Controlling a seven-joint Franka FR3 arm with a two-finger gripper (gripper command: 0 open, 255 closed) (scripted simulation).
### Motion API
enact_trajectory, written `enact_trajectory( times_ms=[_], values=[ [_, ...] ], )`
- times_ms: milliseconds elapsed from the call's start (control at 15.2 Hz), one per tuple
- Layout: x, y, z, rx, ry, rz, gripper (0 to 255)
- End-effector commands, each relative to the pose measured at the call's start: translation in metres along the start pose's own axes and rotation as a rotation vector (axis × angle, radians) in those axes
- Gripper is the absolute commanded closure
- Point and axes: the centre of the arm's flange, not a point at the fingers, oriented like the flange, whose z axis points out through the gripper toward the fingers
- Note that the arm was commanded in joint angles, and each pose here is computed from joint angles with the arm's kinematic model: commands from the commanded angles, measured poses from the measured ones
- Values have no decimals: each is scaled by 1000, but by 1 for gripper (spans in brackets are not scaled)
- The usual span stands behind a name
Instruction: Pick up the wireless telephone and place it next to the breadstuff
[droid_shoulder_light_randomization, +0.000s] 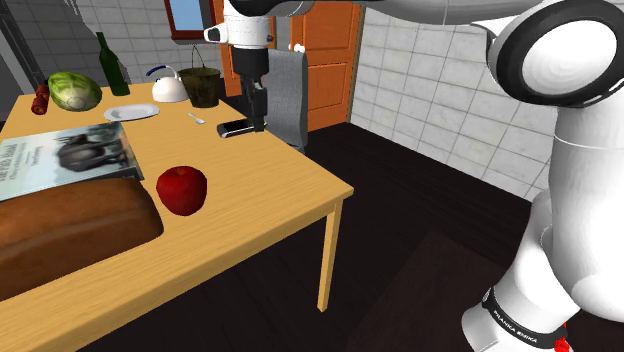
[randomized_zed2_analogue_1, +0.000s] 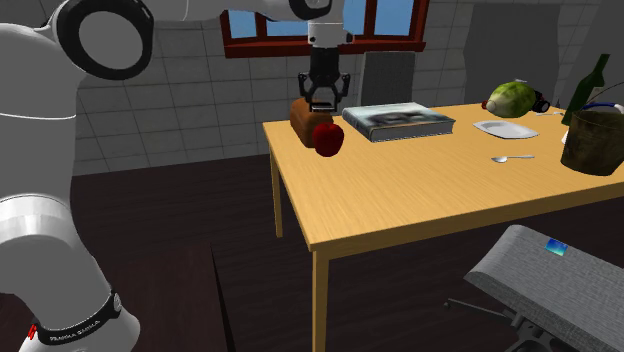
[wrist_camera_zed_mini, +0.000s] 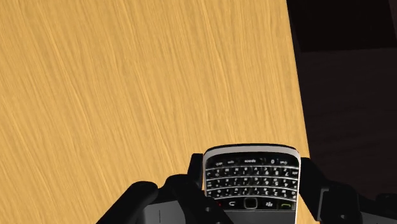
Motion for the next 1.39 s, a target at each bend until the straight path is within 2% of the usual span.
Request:
enact_trajectory(
  times_ms=[0,990,1320],
  values=[
    [21,-16,4,0,0,1,255],
    [188,-134,7,0,0,1,255],
    [187,-134,34,0,0,1,255]
  ],
)
